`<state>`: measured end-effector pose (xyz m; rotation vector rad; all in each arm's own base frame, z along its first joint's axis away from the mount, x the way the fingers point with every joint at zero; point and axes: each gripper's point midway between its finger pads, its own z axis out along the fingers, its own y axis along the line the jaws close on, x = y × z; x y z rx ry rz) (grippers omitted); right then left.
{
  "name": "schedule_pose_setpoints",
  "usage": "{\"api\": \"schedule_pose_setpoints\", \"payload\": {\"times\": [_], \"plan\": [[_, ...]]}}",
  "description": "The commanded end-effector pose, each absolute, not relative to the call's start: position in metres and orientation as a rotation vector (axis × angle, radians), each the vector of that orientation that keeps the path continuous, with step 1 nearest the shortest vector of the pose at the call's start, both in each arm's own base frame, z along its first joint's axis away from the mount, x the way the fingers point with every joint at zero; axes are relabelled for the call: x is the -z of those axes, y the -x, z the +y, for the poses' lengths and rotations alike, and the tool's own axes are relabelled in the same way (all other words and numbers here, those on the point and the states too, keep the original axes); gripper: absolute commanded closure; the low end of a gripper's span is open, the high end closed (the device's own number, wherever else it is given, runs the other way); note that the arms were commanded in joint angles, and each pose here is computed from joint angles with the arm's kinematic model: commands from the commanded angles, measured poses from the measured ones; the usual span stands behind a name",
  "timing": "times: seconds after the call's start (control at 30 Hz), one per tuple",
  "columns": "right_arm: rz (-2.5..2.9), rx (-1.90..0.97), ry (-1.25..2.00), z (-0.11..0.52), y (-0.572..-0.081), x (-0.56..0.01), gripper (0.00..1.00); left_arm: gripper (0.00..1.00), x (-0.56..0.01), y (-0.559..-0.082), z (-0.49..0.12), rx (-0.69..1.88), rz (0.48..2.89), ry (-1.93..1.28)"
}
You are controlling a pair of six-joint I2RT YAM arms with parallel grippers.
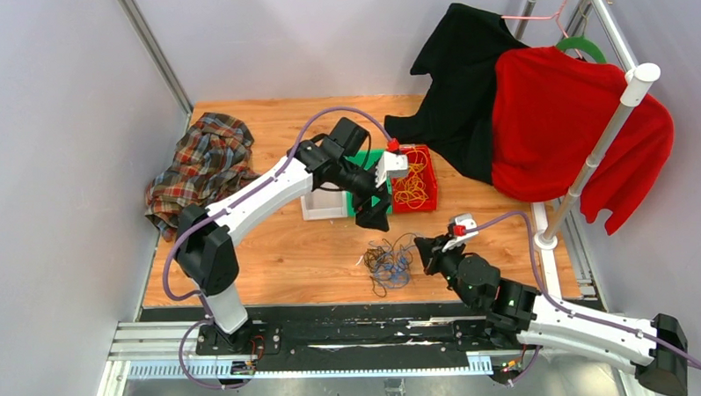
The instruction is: Untangle the cables
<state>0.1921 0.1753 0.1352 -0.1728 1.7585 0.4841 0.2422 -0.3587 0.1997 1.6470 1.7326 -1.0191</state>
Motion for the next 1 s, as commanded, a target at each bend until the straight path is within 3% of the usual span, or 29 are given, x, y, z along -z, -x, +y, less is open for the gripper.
{"api": "schedule_pose_setpoints", "payload": {"times": [0.0,0.3,0.87,0.97], "plan": [[1.623,-0.669,0.287,0.211,-0.187,-0.188,1.00,0.09,-0.218,-0.201,-0.365,1.220,1.630,-1.731],[1.656,-0.641,0.386,0.234,-0.193,-0.190,0.99,0.30,-0.223,-0.171,-0.371,1.224,1.564,-1.807],[1.683,-0.649,0.403,0.243,-0.194,-0.183,0.99,0.95,-0.213,-0.212,-0.372,0.913,1.658,-1.587],[1.715,-0.652,0.390,0.243,-0.194,-0.176,0.95,0.99,-0.221,-0.210,-0.368,0.910,1.650,-1.571]]}}
